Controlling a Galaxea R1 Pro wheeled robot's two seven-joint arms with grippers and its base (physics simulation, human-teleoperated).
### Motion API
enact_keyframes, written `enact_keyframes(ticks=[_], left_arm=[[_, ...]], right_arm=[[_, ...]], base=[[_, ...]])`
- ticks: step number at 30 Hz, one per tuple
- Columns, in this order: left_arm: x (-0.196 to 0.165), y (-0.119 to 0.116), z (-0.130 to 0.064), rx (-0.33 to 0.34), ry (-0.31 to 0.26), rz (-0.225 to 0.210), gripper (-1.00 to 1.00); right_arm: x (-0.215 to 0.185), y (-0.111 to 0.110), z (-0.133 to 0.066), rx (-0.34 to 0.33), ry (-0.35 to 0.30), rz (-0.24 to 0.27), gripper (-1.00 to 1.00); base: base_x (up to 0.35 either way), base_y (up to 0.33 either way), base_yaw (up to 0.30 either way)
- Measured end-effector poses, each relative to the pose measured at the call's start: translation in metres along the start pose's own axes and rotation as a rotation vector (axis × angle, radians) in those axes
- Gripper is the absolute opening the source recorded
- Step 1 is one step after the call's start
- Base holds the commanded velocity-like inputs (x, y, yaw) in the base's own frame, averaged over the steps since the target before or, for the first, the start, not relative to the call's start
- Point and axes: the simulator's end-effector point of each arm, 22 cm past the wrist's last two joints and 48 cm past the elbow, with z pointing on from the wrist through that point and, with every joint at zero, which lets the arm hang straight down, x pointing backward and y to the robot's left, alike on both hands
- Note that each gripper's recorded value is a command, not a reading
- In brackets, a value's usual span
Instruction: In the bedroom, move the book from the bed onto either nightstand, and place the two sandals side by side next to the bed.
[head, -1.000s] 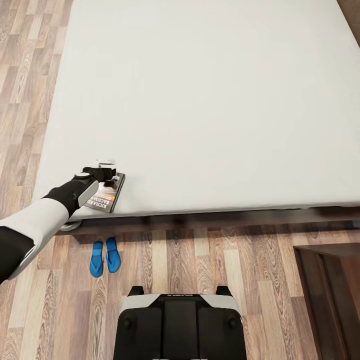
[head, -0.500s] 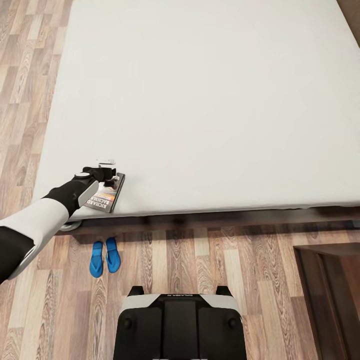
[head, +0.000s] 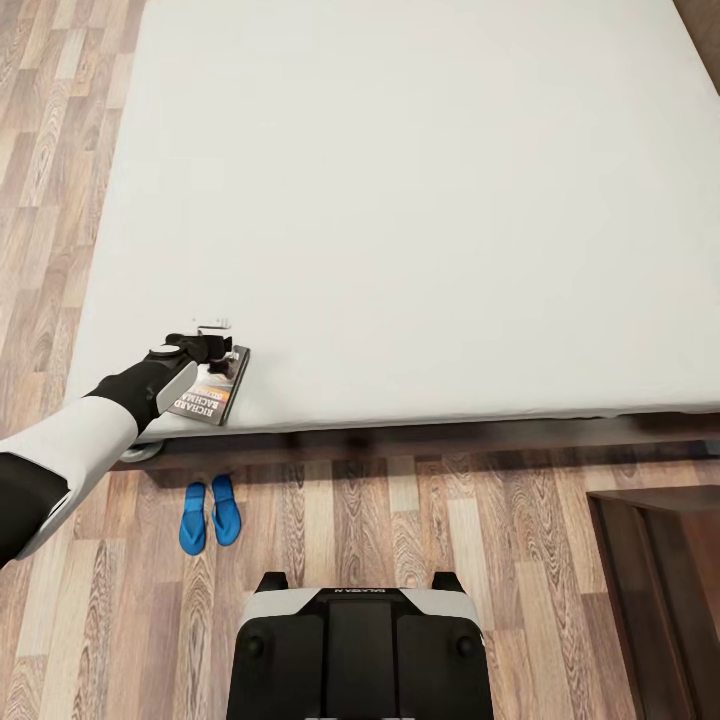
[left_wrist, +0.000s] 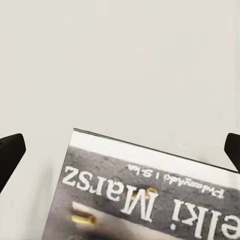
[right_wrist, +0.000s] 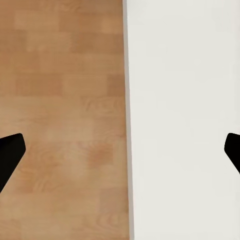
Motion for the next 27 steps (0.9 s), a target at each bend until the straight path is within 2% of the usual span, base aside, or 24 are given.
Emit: enact_keyframes(ticks=[27], left_arm=[[-0.0004, -0.0001, 0.0, 0.0, -0.001, 0.0, 1.0]], right_arm=[[0.0, 0.0, 0.0, 0.0, 0.0, 0.0, 1.0]], base=[[-0.032, 0.0, 0.0]])
